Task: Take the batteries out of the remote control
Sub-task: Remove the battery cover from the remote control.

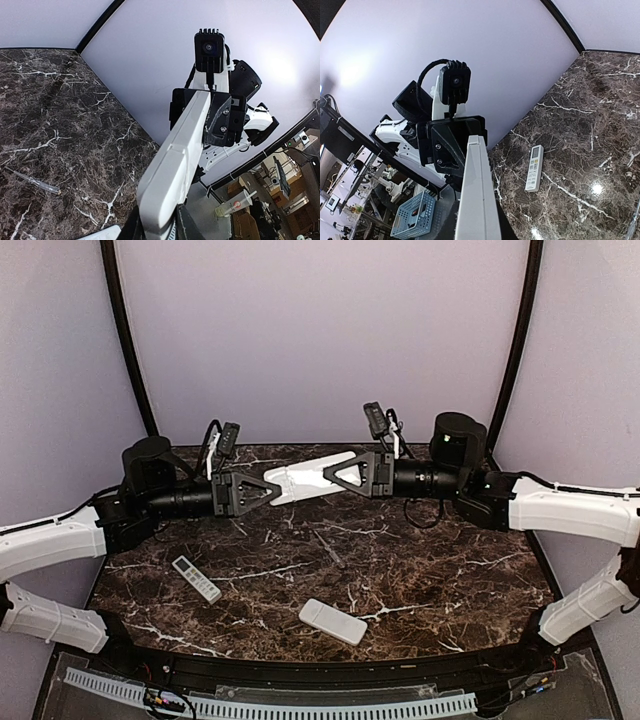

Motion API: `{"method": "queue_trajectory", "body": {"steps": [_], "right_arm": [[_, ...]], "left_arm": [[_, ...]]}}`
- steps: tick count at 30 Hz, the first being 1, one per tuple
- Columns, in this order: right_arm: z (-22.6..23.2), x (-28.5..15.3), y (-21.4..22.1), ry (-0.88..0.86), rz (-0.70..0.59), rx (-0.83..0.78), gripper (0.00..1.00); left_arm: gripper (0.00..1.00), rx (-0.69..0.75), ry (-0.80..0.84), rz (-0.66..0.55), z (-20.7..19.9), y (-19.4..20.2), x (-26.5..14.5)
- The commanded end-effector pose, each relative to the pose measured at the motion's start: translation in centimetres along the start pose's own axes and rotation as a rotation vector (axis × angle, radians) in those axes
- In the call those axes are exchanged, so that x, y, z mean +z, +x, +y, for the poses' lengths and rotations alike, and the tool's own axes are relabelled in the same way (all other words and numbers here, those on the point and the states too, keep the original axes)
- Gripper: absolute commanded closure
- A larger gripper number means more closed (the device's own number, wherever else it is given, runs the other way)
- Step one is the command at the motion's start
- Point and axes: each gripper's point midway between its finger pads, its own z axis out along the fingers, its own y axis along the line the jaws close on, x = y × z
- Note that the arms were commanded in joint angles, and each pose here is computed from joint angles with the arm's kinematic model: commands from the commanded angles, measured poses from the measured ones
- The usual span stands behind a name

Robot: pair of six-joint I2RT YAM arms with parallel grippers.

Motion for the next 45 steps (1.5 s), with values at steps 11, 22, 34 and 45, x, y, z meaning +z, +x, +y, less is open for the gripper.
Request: {"method": "queue_trajectory", "body": {"steps": [11, 22, 34, 45], "right_arm": [[0.6, -1.0, -1.3, 0.021, -0.056, -0.023, 1.00], [-0.2, -1.4, -1.4, 0.063, -0.058, -0.016, 1.00], [-1.3, -1.9, -1.5, 0.099, -0.062, 0.000, 1.00], [-1.1, -2.1, -1.2, 0.083, -0.054, -0.001, 1.00]], "left_arm": [[0.88, -0.022, 0.086, -0.030, -1.4, -0.4, -1.1], [0.88, -0.023, 0.113, -0.011, -2.0, -0.5, -1.4], [0.88, -0.009, 0.158, 0.022, -3.2, -0.4, -1.7], [0.88, -0.032, 0.107, 0.007, -1.8, -0.4, -1.7]]}}
